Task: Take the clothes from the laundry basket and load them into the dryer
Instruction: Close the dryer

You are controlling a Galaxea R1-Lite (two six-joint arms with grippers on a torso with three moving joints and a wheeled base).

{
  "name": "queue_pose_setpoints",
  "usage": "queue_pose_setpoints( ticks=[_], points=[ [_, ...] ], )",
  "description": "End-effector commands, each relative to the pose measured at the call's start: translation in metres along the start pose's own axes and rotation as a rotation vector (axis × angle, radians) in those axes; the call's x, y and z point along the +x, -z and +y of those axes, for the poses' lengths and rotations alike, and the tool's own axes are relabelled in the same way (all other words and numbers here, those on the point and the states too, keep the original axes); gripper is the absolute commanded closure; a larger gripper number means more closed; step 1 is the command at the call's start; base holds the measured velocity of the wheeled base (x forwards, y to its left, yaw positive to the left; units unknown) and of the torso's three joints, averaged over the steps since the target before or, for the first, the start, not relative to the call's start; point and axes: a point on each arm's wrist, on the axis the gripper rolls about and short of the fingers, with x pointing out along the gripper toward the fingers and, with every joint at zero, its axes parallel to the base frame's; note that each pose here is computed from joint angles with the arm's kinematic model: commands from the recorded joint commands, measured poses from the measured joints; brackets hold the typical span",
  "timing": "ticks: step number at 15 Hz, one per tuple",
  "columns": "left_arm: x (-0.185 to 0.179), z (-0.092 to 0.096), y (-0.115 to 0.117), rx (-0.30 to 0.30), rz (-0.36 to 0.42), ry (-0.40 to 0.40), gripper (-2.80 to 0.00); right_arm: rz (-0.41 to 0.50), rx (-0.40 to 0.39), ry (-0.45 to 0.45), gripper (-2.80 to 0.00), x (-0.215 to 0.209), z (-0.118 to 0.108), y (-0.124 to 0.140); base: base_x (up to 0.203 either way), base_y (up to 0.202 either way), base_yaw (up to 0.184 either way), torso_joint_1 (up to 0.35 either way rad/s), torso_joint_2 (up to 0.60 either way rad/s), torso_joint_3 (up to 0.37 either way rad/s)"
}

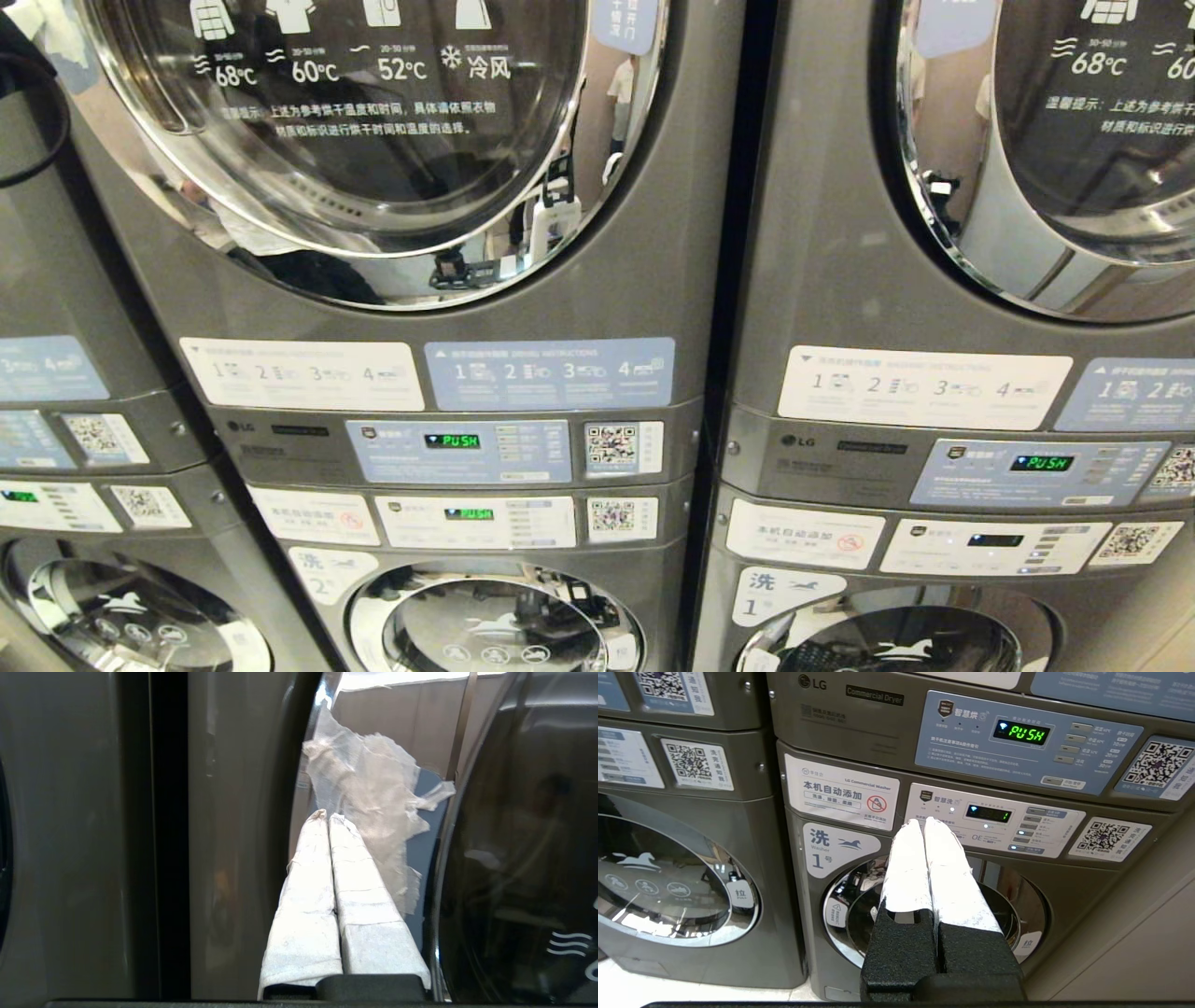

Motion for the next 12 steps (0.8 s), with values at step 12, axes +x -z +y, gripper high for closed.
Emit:
queue_pose_setpoints(
  ticks=[12],
  points=[
    [0.001,-0.006,-0.013,0.037,-0.043,0.009,0.0,0.002,-0.001,-0.001,0.0,0.0,0.0,0.0,0.0,0.0,0.0,0.0,0.0,0.0]
  ],
)
